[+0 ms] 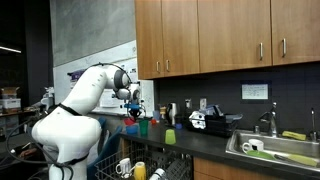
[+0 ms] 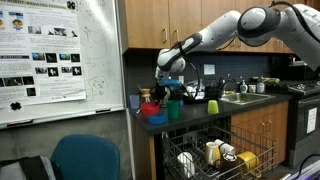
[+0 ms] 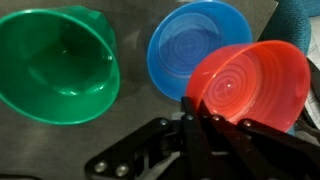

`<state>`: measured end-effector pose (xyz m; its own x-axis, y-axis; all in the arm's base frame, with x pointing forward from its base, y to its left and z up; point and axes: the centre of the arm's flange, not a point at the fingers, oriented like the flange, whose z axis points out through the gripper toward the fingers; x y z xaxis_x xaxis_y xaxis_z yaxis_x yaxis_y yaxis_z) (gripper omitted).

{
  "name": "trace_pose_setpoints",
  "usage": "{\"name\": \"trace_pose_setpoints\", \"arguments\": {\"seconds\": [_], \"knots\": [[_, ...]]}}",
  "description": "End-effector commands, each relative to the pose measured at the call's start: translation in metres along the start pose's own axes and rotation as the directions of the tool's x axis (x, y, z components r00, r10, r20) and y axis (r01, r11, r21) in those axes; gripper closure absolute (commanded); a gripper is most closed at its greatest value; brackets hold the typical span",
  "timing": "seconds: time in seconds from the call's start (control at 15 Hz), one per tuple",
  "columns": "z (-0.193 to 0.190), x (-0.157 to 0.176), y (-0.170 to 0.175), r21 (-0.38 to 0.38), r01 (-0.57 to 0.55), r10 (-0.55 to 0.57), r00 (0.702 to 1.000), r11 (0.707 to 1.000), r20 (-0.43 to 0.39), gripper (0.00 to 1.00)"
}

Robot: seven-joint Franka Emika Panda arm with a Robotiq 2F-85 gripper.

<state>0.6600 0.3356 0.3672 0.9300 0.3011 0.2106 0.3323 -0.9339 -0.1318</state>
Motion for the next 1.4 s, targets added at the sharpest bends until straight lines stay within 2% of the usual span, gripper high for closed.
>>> {"name": "trace_pose_setpoints", "arguments": {"seconds": [0.0,0.87,1.33], "knots": [[-0.008,0.0,0.004,-0.052,-0.012,0.013,1.0,0.999,0.023,0.98],[-0.007,-0.01,0.019,-0.104,0.013,-0.001,0.994,0.994,0.111,0.98],[0.01,-0.015,0.015,-0.073,0.037,-0.026,0.989,0.997,0.148,0.98]]}}
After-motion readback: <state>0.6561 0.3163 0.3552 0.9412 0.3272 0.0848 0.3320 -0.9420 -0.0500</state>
